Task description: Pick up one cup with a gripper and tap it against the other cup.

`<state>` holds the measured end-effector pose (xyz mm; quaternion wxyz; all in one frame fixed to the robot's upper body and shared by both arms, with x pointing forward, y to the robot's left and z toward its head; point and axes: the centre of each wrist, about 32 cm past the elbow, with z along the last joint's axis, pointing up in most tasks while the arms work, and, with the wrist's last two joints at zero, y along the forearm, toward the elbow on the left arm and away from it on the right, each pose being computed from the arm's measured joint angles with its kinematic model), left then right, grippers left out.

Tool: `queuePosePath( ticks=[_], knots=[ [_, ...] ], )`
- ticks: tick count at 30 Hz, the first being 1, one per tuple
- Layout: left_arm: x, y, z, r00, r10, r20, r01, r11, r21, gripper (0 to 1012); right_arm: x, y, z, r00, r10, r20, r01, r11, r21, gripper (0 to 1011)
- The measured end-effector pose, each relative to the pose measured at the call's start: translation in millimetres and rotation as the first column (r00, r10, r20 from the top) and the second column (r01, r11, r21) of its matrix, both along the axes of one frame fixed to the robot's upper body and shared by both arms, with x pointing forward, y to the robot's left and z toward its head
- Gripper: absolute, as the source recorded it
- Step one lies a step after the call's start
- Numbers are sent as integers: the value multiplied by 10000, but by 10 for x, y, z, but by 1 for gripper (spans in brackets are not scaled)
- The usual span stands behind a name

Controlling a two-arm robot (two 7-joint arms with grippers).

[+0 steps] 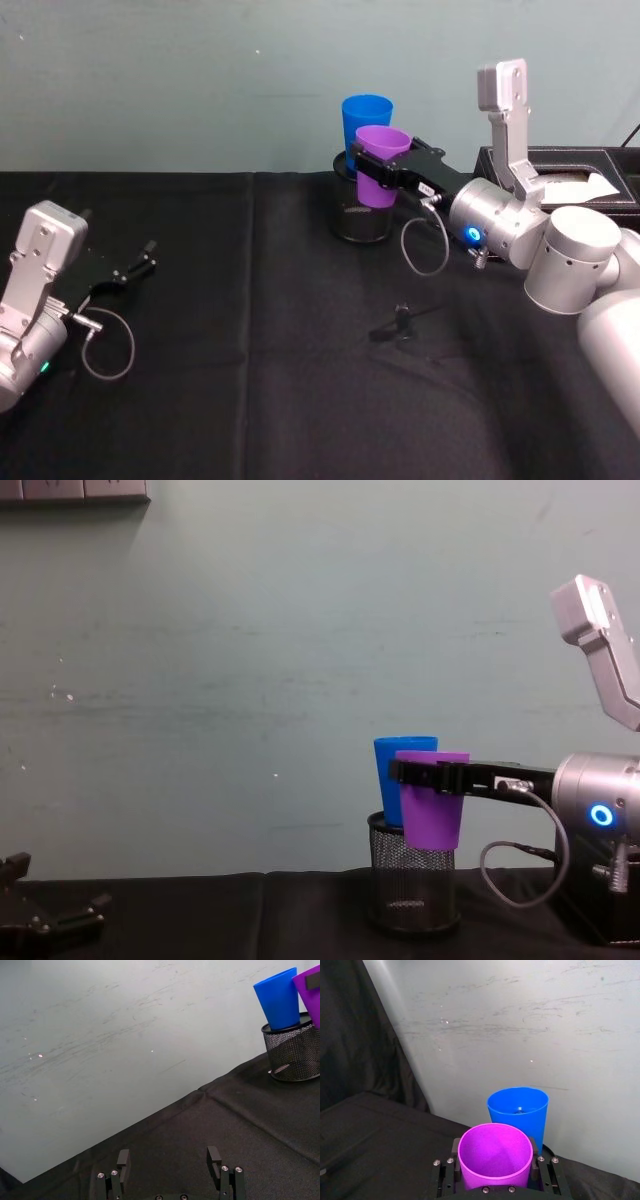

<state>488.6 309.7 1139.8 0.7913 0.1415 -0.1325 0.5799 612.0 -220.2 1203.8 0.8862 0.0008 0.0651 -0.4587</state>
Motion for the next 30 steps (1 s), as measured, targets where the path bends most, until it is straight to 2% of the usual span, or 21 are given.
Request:
queuePosePath(
  ticks=[5,30],
  knots=[
    [0,0,0,10000,0,-1,0,10000,0,1000,30,17,11,10000,-7,-41,7,10000,-16,741],
    [0,0,0,10000,0,0,0,10000,0,1000,17,9,8,10000,-31,-23,31,10000,-38,741]
  ],
)
